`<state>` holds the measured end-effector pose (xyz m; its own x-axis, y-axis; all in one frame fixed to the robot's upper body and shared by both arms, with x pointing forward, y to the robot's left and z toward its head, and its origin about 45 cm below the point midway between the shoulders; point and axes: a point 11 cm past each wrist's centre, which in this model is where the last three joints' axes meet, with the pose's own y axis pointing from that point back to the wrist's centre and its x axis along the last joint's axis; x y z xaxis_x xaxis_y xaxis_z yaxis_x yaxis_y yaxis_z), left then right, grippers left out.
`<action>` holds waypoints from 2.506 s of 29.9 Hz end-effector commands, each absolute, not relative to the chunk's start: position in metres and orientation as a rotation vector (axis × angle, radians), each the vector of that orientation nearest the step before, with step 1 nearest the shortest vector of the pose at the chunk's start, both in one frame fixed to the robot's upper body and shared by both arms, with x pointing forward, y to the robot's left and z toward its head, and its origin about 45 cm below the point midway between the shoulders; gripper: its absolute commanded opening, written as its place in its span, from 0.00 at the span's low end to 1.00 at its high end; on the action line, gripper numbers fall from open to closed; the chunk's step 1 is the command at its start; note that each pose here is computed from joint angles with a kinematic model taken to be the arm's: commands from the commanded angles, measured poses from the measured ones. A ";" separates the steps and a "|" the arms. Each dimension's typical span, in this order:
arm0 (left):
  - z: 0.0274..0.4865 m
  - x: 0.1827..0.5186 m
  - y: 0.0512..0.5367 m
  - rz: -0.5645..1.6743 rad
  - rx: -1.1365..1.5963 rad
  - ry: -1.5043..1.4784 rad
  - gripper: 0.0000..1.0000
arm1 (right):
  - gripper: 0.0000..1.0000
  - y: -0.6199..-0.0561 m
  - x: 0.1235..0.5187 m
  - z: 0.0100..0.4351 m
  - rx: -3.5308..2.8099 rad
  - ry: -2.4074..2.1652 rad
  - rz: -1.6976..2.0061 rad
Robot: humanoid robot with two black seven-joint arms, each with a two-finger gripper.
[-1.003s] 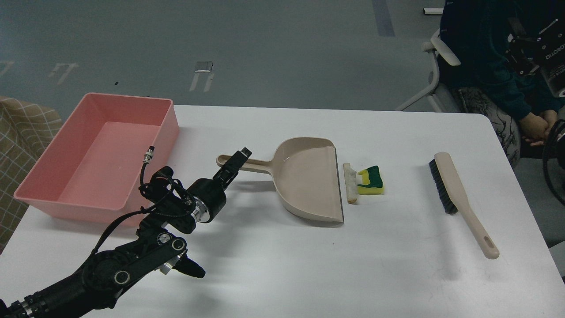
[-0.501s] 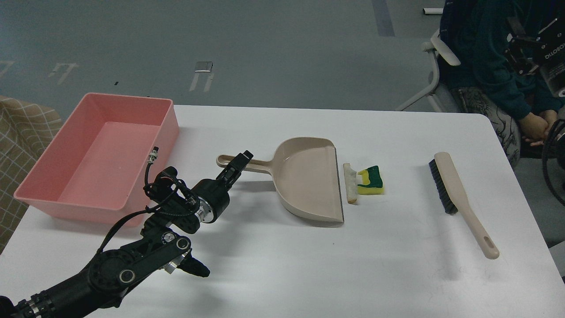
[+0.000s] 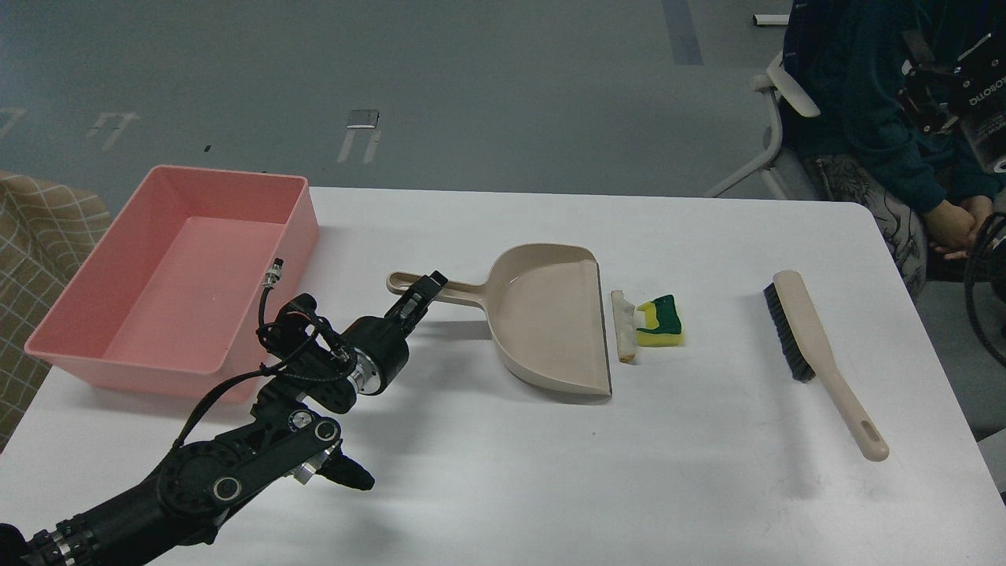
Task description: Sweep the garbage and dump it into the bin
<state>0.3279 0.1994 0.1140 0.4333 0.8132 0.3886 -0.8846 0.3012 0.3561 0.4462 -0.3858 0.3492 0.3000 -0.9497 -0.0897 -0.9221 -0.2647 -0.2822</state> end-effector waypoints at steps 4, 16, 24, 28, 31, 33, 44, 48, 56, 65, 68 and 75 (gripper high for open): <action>0.112 0.327 0.200 1.131 0.582 -0.135 0.00 | 1.00 -0.386 0.446 0.350 -2.292 1.701 -0.142; 0.115 0.330 0.201 1.149 0.571 -0.127 0.00 | 1.00 -0.399 0.437 0.364 -2.336 1.712 -0.218; 0.119 0.331 0.193 1.143 0.550 -0.125 0.00 | 1.00 -0.404 0.401 0.375 -2.683 1.696 -0.500; 0.120 0.331 0.191 1.141 0.543 -0.126 0.00 | 1.00 -0.418 0.378 0.371 -2.863 1.722 -0.584; 0.121 0.331 0.191 1.139 0.543 -0.132 0.00 | 1.00 -0.435 0.354 0.370 -3.018 1.737 -0.668; 0.121 0.331 0.192 1.139 0.540 -0.131 0.00 | 1.00 -0.448 0.343 0.373 -3.086 1.768 -0.762; 0.130 0.338 0.190 1.134 0.525 -0.161 0.00 | 1.00 -0.485 0.301 0.350 -3.426 1.752 -0.807; 0.131 0.339 0.190 1.135 0.523 -0.165 0.00 | 1.00 -0.490 0.276 0.325 -3.639 1.639 -0.812; 0.134 0.340 0.187 1.130 0.513 -0.170 0.00 | 0.99 -0.491 0.260 0.286 -3.801 1.524 -0.796; 0.134 0.338 0.181 1.123 0.502 -0.164 0.00 | 0.92 -0.484 0.251 0.255 -3.901 1.434 -0.742; 0.134 0.338 0.178 1.120 0.496 -0.160 0.00 | 0.91 -0.480 0.248 0.247 -3.945 1.373 -0.745; 0.133 0.337 0.178 1.120 0.498 -0.157 0.00 | 0.91 -0.465 0.253 0.228 -3.994 1.276 -0.750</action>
<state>0.3369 0.1771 0.1335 0.4387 0.8212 0.3649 -0.8902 0.3416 0.3013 0.2515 -0.4684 0.2324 0.8225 -0.2491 0.5113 -0.5678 -0.3098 0.7626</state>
